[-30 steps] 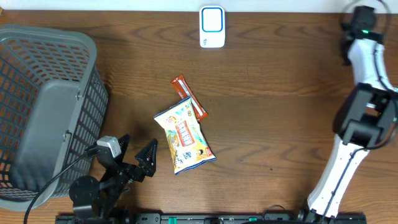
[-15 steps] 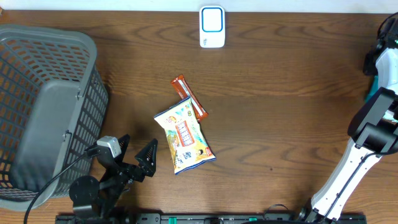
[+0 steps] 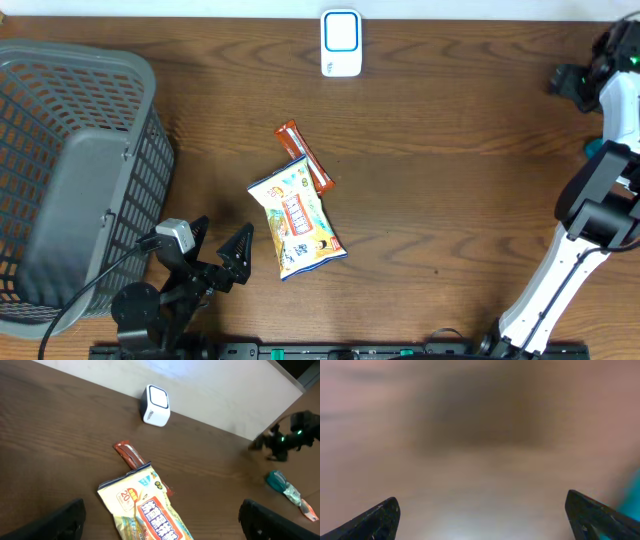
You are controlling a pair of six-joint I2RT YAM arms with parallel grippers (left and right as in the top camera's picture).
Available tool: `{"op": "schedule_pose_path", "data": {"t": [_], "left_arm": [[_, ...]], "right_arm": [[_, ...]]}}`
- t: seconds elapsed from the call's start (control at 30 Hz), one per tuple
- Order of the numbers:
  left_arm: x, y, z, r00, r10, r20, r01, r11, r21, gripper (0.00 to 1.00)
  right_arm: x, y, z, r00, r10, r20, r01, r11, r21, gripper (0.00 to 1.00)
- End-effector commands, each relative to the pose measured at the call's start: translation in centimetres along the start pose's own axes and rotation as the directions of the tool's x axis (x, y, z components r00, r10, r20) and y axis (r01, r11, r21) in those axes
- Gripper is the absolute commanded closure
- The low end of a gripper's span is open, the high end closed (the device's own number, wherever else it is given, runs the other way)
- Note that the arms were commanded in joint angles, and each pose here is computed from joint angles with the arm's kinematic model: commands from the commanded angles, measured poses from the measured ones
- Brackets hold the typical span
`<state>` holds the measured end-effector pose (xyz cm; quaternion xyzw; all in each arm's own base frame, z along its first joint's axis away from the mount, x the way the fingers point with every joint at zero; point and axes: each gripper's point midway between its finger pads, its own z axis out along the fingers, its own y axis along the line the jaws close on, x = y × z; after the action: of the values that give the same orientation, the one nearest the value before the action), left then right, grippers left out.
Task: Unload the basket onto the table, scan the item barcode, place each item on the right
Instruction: 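Carry the bottle to the table's right edge and release it, then reach the right gripper to the printed snack bag and grasp it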
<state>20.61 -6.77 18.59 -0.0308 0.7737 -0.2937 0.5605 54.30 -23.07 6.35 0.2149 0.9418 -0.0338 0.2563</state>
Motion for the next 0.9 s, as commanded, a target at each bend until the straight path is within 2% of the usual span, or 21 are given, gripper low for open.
{"op": "schedule_pose_path", "data": {"t": [0.0, 0.07, 0.13, 0.23, 0.37, 0.53, 0.6, 0.73, 0.87], "left_arm": [[-0.1, -0.1, -0.1, 1.000, 0.004, 0.004, -0.004, 1.000, 0.004, 0.02], [-0.1, -0.1, -0.1, 1.000, 0.004, 0.004, -0.004, 1.000, 0.004, 0.02], [-0.1, -0.1, -0.1, 1.000, 0.004, 0.004, -0.004, 1.000, 0.004, 0.02], [-0.1, -0.1, -0.1, 1.000, 0.004, 0.004, -0.004, 1.000, 0.004, 0.02], [-0.1, -0.1, -0.1, 1.000, 0.004, 0.004, -0.004, 1.000, 0.004, 0.02], [-0.1, -0.1, -0.1, 1.000, 0.004, 0.004, -0.004, 1.000, 0.004, 0.02], [-0.1, -0.1, -0.1, 1.000, 0.004, 0.005, -0.004, 1.000, 0.004, 0.02], [-0.1, -0.1, -0.1, 1.000, 0.004, 0.004, -0.004, 1.000, 0.004, 0.02], [-0.1, -0.1, -0.1, 1.000, 0.004, 0.004, -0.004, 1.000, 0.004, 0.02]], "right_arm": [[-1.1, 15.1, -9.0, 0.996, 0.068, -0.063, -0.093, 0.727, -0.680, 0.01], [0.3, 19.6, -11.8, 0.989, 0.022, -0.146, -0.134, 0.556, -0.820, 0.01], [1.9, 23.1, -13.5, 0.979, -0.039, -0.199, -0.159, 0.462, -0.873, 0.01], [5.4, 27.7, -14.6, 0.956, -0.138, -0.259, -0.176, 0.439, -0.881, 0.01], [11.3, 34.1, -16.7, 0.913, -0.326, -0.244, -0.097, 0.409, -0.908, 0.01], [18.8, 39.9, -18.4, 0.832, -0.500, -0.242, 0.000, 0.435, -0.900, 0.01], [21.6, 40.9, -18.8, 0.791, -0.554, -0.259, 0.050, 0.481, -0.875, 0.01], [26.8, 39.5, -18.4, 0.700, -0.628, -0.340, 0.243, 0.657, -0.713, 0.01], [31.2, 37.7, -18.7, 0.604, -0.676, -0.422, 0.417, 0.719, -0.556, 0.01]]}}
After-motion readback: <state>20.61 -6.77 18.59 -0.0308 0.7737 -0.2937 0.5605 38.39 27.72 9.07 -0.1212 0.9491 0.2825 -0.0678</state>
